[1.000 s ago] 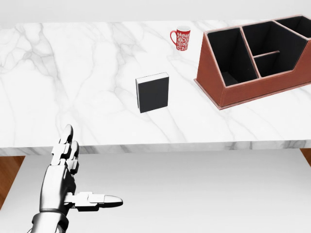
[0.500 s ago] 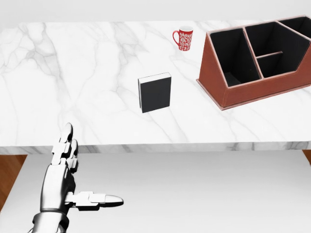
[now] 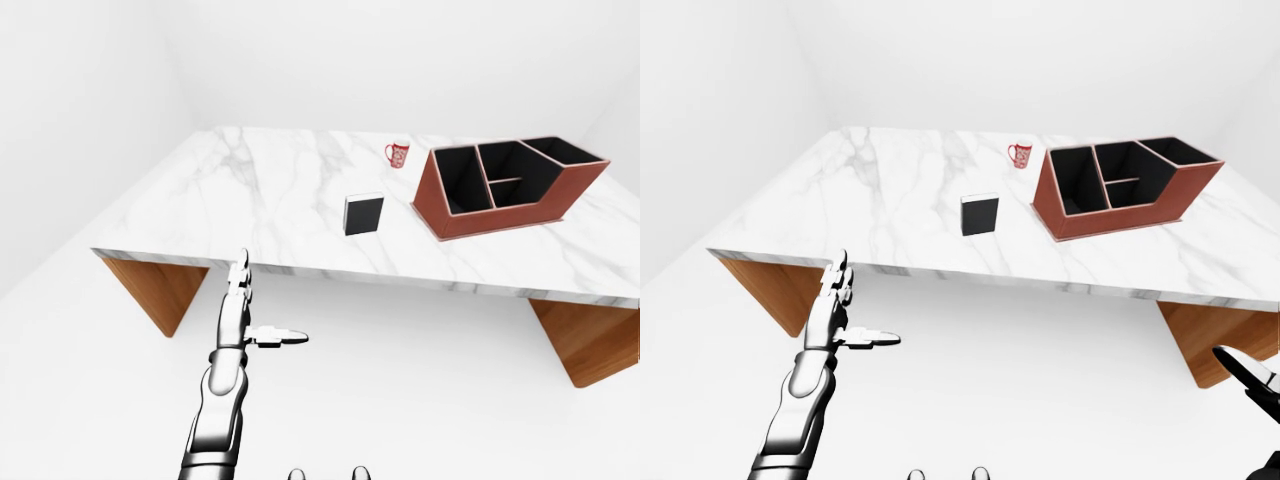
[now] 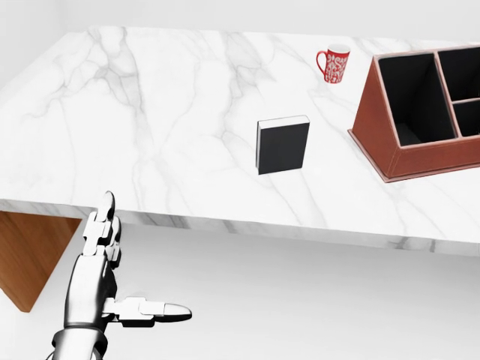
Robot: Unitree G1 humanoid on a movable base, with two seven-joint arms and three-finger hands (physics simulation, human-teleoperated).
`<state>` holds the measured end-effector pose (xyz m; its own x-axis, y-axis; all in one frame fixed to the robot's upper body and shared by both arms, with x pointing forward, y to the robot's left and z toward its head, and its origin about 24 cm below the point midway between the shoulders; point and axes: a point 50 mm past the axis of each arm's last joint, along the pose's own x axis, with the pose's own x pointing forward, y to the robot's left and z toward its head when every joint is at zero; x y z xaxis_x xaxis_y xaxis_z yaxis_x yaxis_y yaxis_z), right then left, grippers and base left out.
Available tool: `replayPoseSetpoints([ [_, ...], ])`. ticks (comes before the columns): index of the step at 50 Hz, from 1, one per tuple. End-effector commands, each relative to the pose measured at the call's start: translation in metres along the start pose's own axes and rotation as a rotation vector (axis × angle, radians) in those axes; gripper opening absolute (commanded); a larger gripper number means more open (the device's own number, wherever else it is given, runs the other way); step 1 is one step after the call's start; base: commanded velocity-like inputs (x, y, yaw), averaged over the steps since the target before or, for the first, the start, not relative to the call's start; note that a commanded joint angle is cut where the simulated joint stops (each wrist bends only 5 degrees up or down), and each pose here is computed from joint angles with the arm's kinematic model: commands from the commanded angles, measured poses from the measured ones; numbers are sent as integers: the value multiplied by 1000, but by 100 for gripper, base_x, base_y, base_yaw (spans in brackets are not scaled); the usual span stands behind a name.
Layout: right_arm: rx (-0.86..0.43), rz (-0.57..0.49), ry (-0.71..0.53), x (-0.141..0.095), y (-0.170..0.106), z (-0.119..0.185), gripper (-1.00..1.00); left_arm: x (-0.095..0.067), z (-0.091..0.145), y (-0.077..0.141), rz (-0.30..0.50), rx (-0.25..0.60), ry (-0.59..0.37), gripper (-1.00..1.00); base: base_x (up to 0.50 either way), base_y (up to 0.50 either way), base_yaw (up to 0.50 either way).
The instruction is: Pick up the book and place it in the left compartment of the caddy.
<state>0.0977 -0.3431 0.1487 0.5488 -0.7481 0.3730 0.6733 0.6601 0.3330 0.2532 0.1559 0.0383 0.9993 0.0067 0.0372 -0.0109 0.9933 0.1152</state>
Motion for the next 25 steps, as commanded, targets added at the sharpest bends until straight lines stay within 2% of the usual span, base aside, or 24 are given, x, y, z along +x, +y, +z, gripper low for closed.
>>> replayPoseSetpoints([
  [1,0,1,-6,-1,0,2,100,-1,0,0,-1,5,-2,100,0,0,22],
  [9,-2,3,-2,-1,0,1,100,-1,-1,-1,-19,0,6,100,0,0,22],
  [11,-3,2,-6,-1,0,2,100,0,0,1,5,9,0,100,0,0,22],
  [25,-6,-1,25,0,-1,-6,100,0,-4,0,1,9,18,100,0,0,22],
])
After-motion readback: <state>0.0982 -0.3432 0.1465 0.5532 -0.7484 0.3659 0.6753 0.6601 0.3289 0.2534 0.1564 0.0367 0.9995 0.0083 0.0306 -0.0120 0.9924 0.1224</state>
